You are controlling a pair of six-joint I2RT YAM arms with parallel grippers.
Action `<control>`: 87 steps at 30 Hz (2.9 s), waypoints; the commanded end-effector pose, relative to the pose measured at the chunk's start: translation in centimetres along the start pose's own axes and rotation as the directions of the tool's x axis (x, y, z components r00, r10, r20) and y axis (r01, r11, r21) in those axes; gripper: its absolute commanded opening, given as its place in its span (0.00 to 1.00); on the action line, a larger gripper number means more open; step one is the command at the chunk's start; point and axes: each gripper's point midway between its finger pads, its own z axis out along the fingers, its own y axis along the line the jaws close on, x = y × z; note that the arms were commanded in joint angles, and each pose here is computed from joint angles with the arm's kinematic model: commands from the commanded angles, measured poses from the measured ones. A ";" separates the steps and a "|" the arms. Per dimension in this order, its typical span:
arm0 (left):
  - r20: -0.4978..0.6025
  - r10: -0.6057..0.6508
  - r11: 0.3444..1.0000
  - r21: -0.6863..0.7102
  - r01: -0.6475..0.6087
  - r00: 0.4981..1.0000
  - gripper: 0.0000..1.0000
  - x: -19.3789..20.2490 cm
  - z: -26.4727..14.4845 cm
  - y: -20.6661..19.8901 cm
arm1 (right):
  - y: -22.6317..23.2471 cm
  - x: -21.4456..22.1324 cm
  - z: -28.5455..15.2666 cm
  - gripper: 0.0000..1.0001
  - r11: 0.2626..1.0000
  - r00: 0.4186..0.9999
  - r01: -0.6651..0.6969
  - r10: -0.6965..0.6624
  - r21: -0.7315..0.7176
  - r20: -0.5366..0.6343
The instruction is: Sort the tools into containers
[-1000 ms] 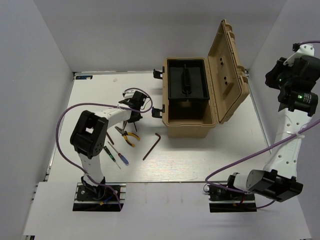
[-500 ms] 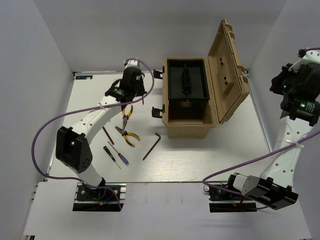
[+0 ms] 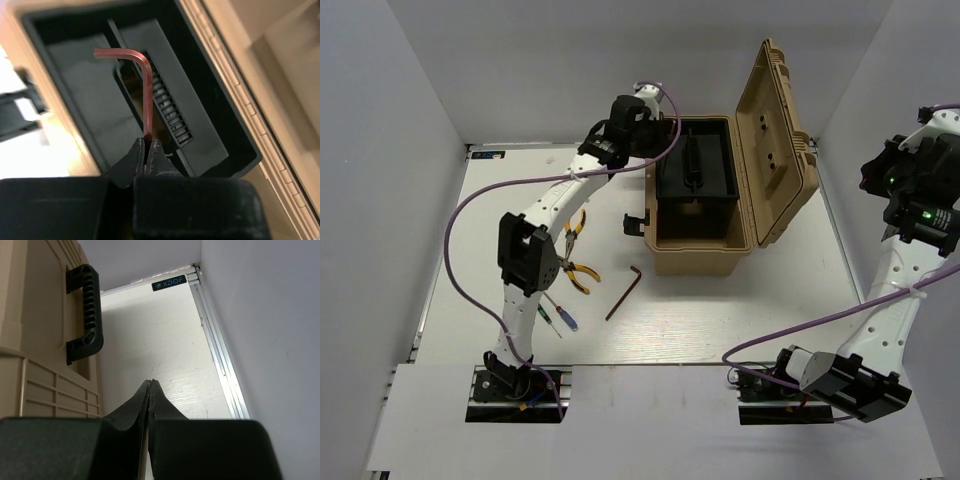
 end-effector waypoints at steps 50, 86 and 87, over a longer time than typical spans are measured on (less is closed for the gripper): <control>0.099 0.056 0.879 -0.477 -0.002 0.993 0.97 4.8 -23.7 7.2 | 21.9 -11.9 -19.5 0.43 0.245 0.928 0.355 0.019 -0.902 0.371; 0.318 -0.137 0.348 -0.872 0.346 0.938 0.99 17.3 -41.9 16.6 | 35.8 37.7 -14.2 0.66 -0.684 0.144 0.272 -0.666 -0.677 0.732; 0.329 -0.132 0.340 -0.871 0.355 0.935 0.99 17.3 -42.5 16.6 | 36.0 38.5 -13.9 0.58 -0.723 0.130 0.254 -0.633 -0.643 0.763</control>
